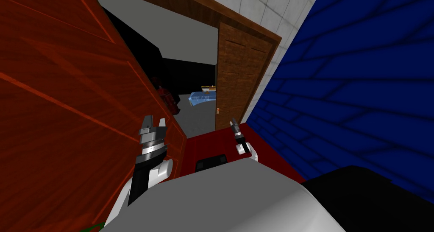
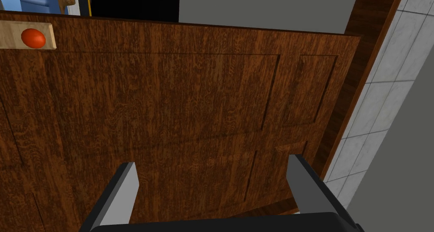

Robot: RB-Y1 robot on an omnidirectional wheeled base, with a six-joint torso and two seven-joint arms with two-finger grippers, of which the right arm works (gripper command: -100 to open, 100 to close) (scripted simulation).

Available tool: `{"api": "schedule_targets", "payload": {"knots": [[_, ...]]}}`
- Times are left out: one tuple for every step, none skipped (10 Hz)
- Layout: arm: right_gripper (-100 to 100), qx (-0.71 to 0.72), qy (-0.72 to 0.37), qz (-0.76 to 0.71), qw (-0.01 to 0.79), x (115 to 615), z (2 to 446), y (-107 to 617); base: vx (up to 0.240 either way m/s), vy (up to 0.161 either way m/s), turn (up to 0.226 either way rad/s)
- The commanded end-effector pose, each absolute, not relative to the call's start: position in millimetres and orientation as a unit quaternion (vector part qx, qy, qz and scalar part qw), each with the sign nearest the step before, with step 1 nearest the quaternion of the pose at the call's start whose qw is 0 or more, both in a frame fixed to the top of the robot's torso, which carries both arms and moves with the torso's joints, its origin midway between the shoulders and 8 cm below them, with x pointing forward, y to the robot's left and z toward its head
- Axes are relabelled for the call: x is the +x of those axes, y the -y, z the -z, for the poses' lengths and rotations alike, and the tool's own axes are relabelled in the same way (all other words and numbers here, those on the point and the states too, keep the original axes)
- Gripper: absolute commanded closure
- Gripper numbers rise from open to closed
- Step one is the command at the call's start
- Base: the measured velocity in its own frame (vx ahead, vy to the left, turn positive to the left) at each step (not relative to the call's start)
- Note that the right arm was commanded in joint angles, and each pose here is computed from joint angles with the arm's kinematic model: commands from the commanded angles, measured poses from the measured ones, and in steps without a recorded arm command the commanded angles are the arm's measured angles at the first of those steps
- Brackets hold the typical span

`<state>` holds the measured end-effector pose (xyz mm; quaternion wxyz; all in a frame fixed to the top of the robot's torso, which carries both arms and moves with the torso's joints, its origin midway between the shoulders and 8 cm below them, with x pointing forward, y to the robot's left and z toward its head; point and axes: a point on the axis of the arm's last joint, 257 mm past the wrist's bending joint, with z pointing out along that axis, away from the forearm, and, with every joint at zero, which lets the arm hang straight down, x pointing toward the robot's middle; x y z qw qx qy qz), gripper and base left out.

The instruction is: Pull the door open

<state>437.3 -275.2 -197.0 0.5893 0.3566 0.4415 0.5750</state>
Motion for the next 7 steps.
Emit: {"api": "schedule_targets", "payload": {"knots": [[-100, 0.361, -0.447, -0.574, 0.583, 437.0, 207.2, 276.6, 0.097, 0.027, -0.001], [-100, 0.365, -0.450, -0.574, 0.579, 437.7, 214.0, 277.4, 0.096, 0.017, -0.005], [-100, 0.368, -0.454, -0.573, 0.575, 438.2, 220.8, 278.2, 0.099, 0.006, -0.001], [-100, 0.371, -0.457, -0.572, 0.571, 438.7, 227.6, 279.1, 0.109, 0.014, 0.000], [-100, 0.374, -0.460, -0.571, 0.567, 439.0, 234.2, 279.9, 0.101, 0.018, -0.003], [-100, 0.377, -0.464, -0.570, 0.564, 439.2, 240.7, 280.9, 0.095, 0.013, -0.002], [-100, 0.380, -0.467, -0.569, 0.560, 439.4, 247.1, 281.8, 0.096, 0.028, 0.000]]}}
